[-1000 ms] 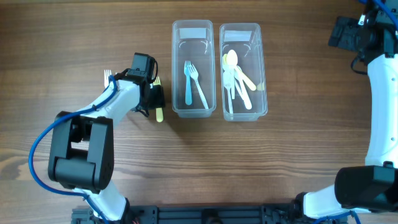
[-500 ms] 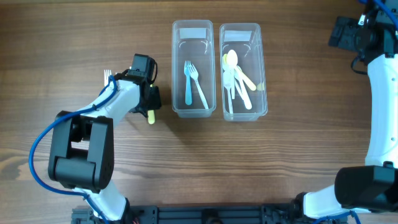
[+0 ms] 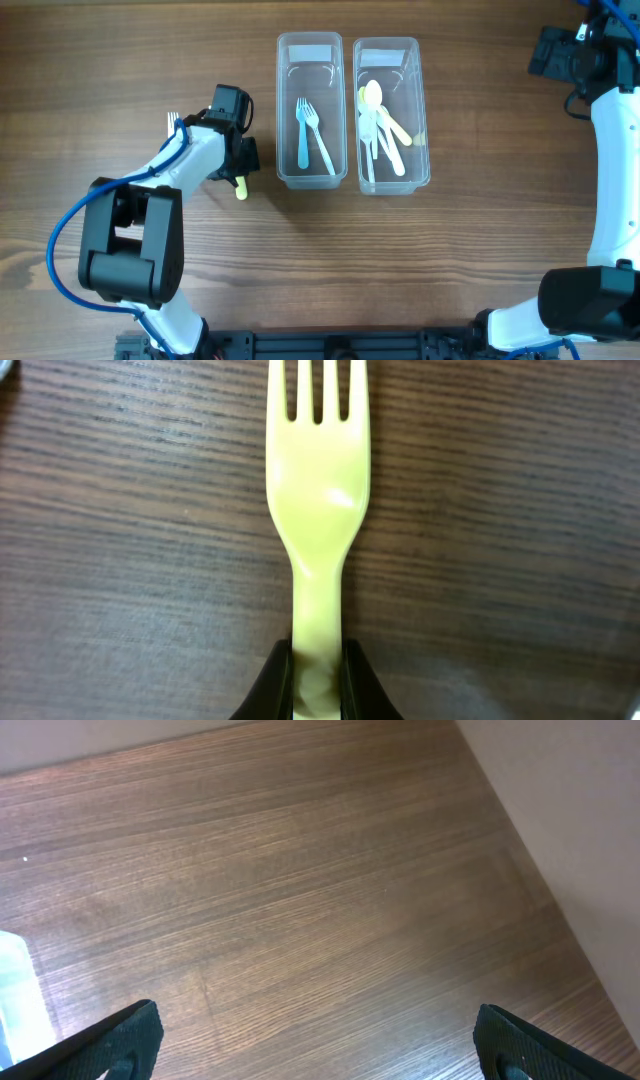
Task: Pack container
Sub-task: 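Place the yellow fork into the left container and release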
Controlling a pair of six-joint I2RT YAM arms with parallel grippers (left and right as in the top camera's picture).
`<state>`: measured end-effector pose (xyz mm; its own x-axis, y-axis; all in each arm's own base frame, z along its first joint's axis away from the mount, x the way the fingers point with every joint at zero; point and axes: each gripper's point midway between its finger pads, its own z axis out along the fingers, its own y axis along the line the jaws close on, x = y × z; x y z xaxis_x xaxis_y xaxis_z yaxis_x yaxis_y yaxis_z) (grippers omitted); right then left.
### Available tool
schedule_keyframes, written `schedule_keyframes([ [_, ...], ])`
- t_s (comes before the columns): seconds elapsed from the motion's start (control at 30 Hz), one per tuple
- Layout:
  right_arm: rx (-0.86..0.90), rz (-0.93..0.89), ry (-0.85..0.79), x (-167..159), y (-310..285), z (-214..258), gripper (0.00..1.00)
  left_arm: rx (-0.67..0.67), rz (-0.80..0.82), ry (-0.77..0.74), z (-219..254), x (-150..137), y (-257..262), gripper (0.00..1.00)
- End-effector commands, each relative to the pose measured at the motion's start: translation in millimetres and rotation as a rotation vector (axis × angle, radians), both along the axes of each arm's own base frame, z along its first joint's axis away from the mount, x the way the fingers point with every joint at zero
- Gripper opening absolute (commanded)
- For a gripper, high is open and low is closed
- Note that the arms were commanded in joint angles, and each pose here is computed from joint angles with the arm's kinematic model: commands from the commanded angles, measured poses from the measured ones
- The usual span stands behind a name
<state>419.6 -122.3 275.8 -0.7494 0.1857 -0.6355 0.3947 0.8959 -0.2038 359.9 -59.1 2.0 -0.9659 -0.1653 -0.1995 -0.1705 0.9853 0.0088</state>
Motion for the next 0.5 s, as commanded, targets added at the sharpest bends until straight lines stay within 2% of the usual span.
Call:
schedule_keyframes([
  [0.0, -0.008, -0.018, -0.008, 1.0, -2.3, 2.3, 1.0, -0.005, 0.004, -0.07, 30.1, 25.1, -2.6, 0.04],
  [0.23, -0.008, -0.018, -0.008, 1.0, -2.3, 2.3, 1.0, -0.025, 0.004, -0.202, 112.5, 56.5, -10.3, 0.04],
  [0.47, -0.008, -0.017, -0.008, 1.0, -2.3, 2.3, 1.0, -0.047, -0.05, -0.27, 171.9, 62.3, -35.8, 0.04],
])
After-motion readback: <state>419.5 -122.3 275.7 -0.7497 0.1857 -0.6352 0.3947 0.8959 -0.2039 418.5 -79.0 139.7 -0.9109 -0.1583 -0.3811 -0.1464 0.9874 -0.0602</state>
